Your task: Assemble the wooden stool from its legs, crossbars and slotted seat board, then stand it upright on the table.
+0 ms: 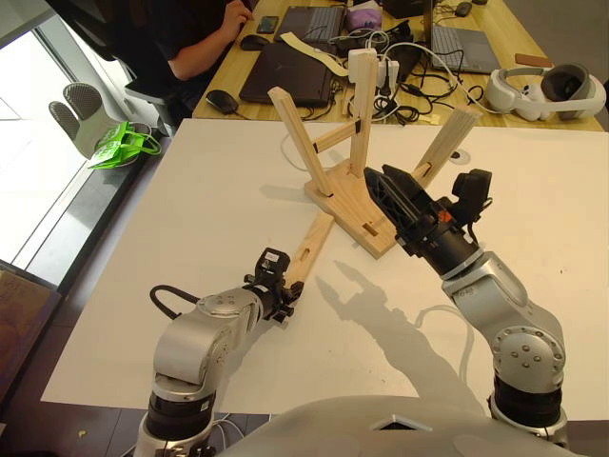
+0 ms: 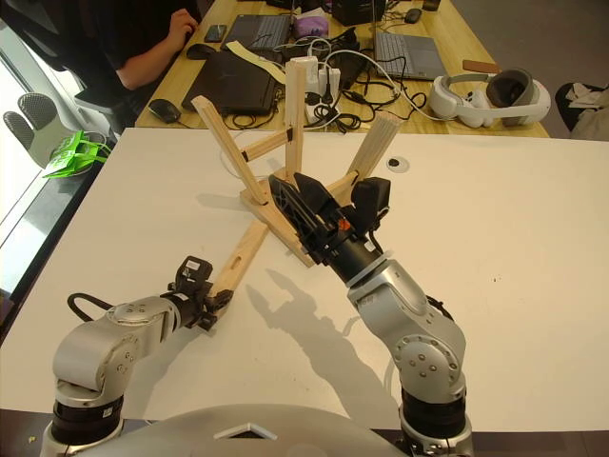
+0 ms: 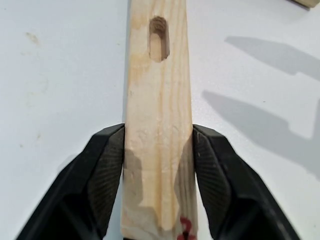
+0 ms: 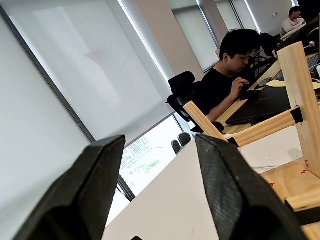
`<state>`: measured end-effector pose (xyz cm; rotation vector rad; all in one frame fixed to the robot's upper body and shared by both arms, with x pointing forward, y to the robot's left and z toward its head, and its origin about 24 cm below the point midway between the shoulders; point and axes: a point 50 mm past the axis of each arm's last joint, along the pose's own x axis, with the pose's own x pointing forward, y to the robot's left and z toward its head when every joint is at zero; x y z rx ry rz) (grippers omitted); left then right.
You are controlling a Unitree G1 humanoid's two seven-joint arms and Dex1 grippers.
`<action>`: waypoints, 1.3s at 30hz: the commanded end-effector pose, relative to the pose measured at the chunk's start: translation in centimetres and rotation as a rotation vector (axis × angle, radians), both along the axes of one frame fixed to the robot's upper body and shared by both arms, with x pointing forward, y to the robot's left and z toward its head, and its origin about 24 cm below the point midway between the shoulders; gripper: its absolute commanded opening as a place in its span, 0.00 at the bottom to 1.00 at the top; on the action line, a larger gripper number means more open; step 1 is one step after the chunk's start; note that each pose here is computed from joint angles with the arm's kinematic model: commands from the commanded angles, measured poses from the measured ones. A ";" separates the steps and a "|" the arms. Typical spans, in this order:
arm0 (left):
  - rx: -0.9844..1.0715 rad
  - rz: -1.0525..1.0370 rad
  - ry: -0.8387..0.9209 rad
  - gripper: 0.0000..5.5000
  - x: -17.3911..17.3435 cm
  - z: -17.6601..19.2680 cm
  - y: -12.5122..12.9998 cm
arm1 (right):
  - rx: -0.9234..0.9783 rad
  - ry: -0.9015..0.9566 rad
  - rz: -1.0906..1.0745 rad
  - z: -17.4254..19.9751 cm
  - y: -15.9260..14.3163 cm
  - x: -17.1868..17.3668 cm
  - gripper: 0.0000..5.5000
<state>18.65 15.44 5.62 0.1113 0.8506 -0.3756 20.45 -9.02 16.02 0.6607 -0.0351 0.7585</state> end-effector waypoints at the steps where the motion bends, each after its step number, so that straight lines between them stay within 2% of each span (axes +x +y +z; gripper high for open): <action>1: 0.013 0.010 -0.041 0.37 0.6 0.5 0.6 | 0.003 -0.017 -0.010 0.4 0.2 0.0 0.48; 7: 0.050 0.008 -0.197 0.37 2.3 2.4 0.9 | 0.008 -0.010 -0.036 0.3 0.4 -0.2 0.48; 12: 0.111 0.084 -0.369 0.37 4.0 4.6 2.2 | 0.013 -0.013 -0.053 0.4 0.3 0.1 0.48; 20: 0.152 0.117 -0.494 0.37 3.7 6.6 3.0 | 0.033 -0.001 -0.062 0.6 -0.1 1.0 0.48; 27: 0.382 0.254 -0.740 0.37 3.2 8.7 4.8 | 0.038 0.024 -0.043 1.1 0.6 3.0 0.48; 33: 0.620 0.217 -1.097 0.37 3.8 11.9 3.5 | 0.142 0.054 0.016 3.0 3.0 5.3 0.48; 39: 0.707 0.069 -1.346 0.37 4.6 13.9 0.7 | 0.332 0.127 0.140 5.0 6.0 5.9 0.48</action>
